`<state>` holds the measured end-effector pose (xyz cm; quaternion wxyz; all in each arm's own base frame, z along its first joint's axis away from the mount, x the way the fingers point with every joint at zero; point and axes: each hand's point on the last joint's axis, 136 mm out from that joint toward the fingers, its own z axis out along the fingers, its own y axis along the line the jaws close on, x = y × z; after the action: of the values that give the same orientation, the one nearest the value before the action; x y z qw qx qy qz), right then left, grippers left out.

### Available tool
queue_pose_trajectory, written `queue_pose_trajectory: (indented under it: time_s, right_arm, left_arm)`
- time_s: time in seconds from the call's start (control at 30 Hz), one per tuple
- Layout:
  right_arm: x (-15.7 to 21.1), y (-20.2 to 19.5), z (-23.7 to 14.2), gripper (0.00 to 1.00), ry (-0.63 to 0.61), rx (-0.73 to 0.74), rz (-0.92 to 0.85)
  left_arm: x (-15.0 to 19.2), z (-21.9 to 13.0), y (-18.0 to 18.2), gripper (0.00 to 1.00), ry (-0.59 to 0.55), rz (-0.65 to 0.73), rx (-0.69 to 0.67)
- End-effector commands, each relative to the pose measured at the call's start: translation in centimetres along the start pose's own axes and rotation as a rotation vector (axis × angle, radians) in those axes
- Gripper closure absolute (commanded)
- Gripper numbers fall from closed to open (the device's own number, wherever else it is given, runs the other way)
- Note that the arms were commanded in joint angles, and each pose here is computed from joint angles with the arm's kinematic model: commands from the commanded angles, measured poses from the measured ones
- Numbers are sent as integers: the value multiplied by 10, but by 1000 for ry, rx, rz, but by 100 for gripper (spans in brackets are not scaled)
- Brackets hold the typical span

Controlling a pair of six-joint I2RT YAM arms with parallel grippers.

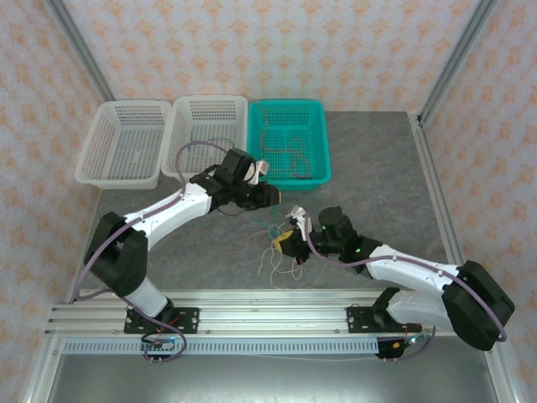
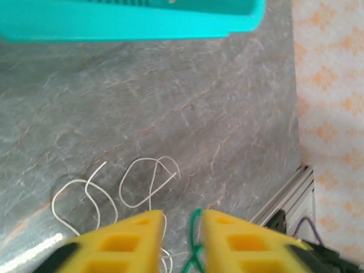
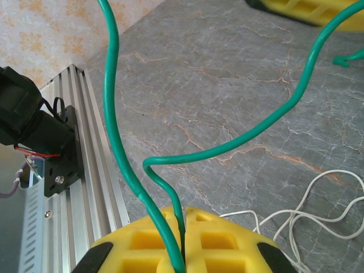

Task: Untangle the cables

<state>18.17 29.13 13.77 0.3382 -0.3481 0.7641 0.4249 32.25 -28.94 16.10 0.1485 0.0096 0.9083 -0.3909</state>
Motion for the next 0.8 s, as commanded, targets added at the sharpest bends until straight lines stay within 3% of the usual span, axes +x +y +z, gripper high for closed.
queue_pose_trajectory:
  time_s: [0.0, 0.33, 0.43, 0.5, 0.77]
  right_arm:
    - [-1, -5, -1, 100, -21, 28, -28]
    - [-10, -11, -9, 100, -81, 87, -36]
    - [-10, -12, -10, 100, -88, 97, -39]
    - [-9, -12, -10, 100, -85, 95, -39]
    - [-12, -11, -6, 100, -81, 83, -31]
  left_arm:
    - [-2, -4, -17, 98, -9, 0, 87]
    - [-9, -19, -8, 99, -67, -15, 95]
    - [-11, -27, -25, 49, -88, 26, 165]
    - [-12, -33, -32, 31, -108, 50, 185]
    - [0, -22, -42, 23, -55, 131, 161]
